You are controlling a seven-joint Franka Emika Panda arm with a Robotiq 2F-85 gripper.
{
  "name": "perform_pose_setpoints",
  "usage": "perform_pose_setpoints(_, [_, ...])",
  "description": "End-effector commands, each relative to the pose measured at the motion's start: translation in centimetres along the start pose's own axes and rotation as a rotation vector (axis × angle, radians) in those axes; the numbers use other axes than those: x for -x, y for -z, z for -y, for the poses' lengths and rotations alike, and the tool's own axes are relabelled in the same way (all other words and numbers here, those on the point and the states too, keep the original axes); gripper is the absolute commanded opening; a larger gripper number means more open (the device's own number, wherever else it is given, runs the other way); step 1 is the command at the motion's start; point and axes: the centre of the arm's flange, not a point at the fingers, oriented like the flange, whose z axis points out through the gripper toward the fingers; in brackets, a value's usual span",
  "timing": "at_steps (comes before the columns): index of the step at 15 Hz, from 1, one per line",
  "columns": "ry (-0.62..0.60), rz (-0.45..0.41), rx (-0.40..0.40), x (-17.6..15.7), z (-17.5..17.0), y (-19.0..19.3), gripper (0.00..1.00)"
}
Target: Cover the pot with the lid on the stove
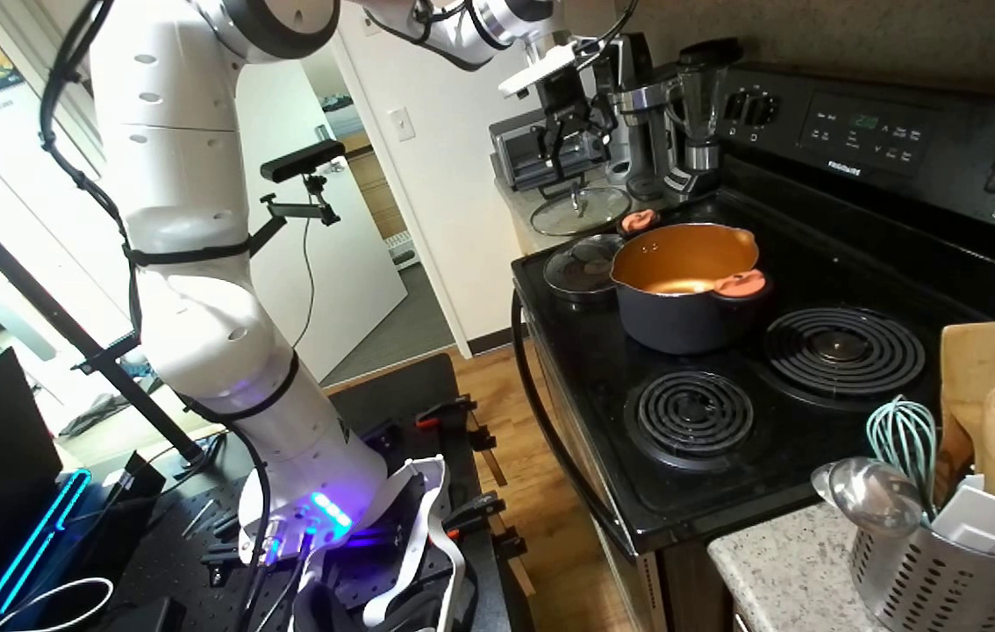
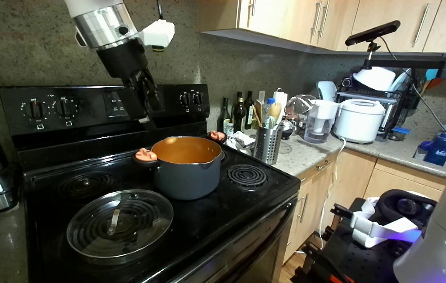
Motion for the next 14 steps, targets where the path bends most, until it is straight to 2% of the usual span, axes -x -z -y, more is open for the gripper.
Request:
perform_pose_setpoints(1, [0.143,-0.020,-0.016,-0.9,-0.8,1.3,1.00])
perform_pose_setpoints(8, [0.402,-0.026,-0.084,-2.2,0.0,0.2,1.00])
perform_pose_setpoints(14, [0.728,-0.031,-0.168,-2.5,1.5,-2.2,1.00])
